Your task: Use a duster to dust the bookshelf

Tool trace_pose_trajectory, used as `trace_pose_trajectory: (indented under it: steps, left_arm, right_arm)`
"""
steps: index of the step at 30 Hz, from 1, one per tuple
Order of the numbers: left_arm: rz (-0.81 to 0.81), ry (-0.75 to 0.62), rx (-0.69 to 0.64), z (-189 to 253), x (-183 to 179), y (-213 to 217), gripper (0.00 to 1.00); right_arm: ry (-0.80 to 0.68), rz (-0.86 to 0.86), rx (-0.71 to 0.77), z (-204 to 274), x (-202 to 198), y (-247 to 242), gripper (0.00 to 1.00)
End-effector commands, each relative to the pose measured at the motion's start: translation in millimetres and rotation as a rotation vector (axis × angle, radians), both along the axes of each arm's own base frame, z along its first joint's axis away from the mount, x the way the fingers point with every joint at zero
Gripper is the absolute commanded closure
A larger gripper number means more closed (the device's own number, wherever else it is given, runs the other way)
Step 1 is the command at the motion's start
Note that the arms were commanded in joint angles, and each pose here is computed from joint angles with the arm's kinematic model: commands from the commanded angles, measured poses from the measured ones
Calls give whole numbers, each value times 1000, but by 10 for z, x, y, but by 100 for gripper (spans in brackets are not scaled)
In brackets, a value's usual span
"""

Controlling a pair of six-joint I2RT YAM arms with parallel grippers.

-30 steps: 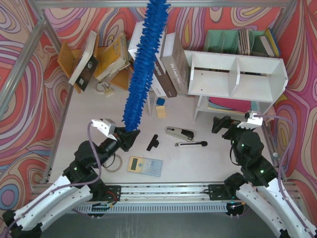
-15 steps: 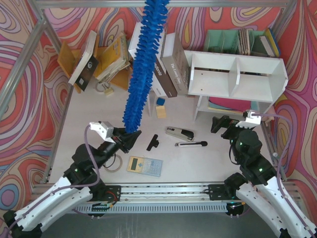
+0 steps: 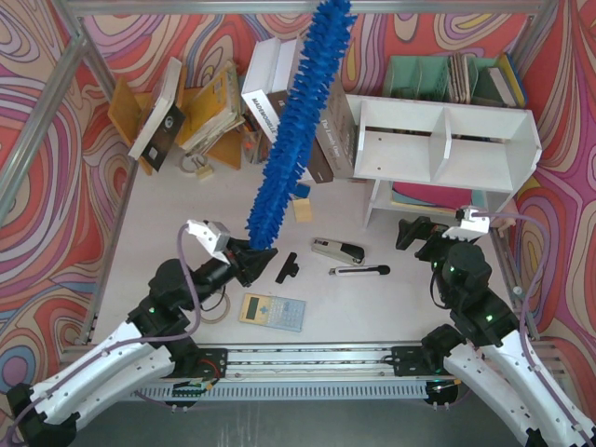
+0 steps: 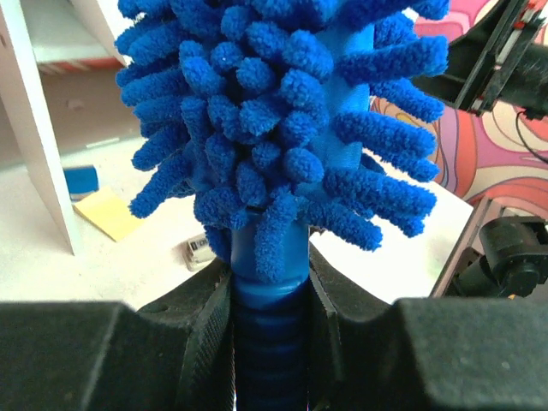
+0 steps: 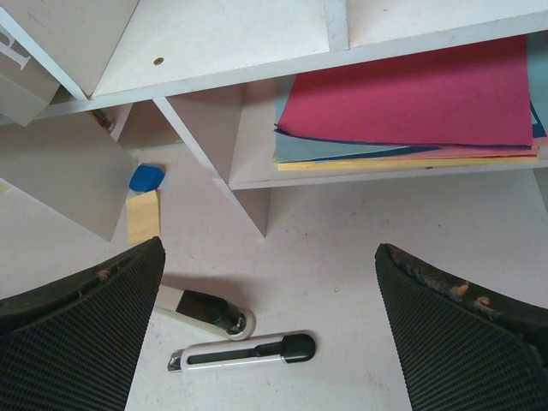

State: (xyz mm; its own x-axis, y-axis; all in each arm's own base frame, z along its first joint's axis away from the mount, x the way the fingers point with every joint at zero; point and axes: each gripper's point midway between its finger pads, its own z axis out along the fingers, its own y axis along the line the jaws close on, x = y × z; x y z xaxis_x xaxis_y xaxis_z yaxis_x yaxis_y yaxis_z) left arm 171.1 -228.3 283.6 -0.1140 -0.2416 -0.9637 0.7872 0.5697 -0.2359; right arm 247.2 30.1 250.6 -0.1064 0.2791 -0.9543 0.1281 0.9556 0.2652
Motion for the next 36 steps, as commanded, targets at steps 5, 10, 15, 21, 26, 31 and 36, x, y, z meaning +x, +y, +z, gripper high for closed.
trace_pose_trajectory:
  steps: [5, 10, 15, 21, 26, 31, 36]
  left_arm:
    - [-44, 37, 12, -200, 30, -172, 100]
    - [-49, 67, 48, -395, 67, -236, 100]
    - [-43, 79, 69, -531, 83, -248, 100]
    - [-16, 36, 23, -361, 67, -157, 100]
    - [-70, -46, -64, 108, -113, -89, 100]
    - [-105, -46, -41, 152, -169, -119, 100]
    - [-134, 18, 7, -71, -119, -261, 100]
  right_arm:
    - [-2, -8, -2, 13, 29, -3, 1]
    - [-5, -5, -4, 20, 32, 4, 1]
    - [-2, -7, -7, 19, 39, 0, 1]
    - [-3, -5, -3, 17, 33, 4, 1]
    - [-1, -3, -2, 9, 29, 8, 1]
    - [-4, -4, 2, 15, 23, 6, 1]
    - [-2, -5, 2, 3, 19, 2, 1]
